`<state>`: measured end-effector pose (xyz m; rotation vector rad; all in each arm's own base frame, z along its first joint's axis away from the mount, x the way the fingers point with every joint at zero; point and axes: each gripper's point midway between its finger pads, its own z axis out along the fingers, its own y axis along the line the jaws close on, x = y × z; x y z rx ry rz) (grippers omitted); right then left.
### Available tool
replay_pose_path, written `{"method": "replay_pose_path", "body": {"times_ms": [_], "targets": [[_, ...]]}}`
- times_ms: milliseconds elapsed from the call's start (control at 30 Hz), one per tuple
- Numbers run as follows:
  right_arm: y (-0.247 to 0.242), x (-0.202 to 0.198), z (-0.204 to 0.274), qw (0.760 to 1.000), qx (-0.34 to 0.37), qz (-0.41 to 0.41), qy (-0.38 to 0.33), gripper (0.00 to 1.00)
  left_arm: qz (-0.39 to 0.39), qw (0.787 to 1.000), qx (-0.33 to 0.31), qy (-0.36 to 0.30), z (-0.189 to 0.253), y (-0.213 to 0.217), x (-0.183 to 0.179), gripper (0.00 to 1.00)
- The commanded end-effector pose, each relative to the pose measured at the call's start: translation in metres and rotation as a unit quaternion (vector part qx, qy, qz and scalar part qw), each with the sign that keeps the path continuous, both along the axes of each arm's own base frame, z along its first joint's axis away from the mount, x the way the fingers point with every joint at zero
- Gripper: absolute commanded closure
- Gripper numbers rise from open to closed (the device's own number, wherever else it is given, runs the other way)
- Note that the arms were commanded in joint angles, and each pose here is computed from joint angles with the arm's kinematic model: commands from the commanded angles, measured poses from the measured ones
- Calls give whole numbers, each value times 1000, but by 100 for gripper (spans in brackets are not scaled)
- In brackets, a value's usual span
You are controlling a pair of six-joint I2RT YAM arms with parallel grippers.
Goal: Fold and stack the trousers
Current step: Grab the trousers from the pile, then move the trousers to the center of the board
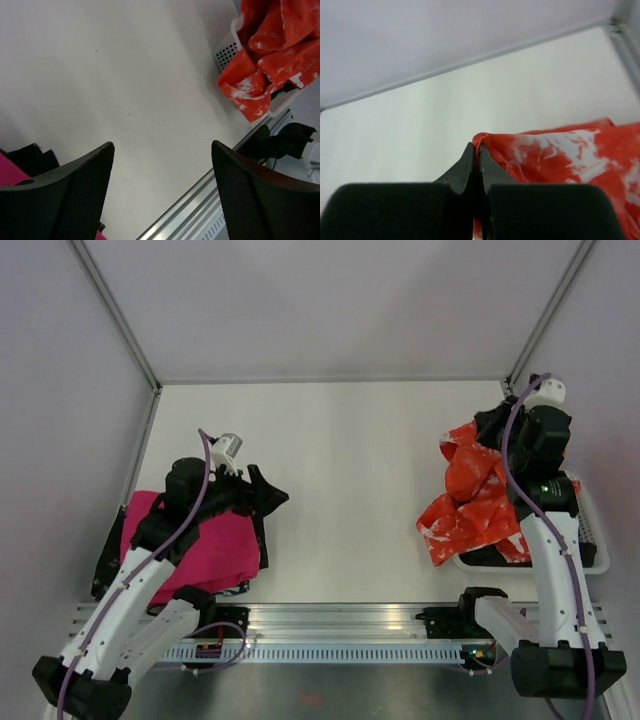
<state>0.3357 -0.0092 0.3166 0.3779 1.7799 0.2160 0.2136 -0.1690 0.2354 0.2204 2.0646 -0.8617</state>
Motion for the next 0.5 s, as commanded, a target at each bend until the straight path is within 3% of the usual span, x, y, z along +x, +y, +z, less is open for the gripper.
{"method": "replay_pose_path", "body": {"times_ms": [0,67,100,200,333,467], "targets": [[96,6,70,974,31,204,-90,100,-37,993,-107,-32,45,-38,19,16],[150,0,79,956,21,276,-102,100,-57,987,-141,-60,71,-59,28,14],[187,-7,74,940,16,326,-96,100,-57,988,-140,-43,64,-71,40,13],[233,-22,81,917,23,385,-101,100,-29,985,-168,-11,69,-103,65,13],[250,-35,85,902,64,410,-119,99,32,964,-256,63,63,-124,83,12],[257,-51,62,886,72,445,-107,100,83,965,-239,68,43,-112,89,12]]}}
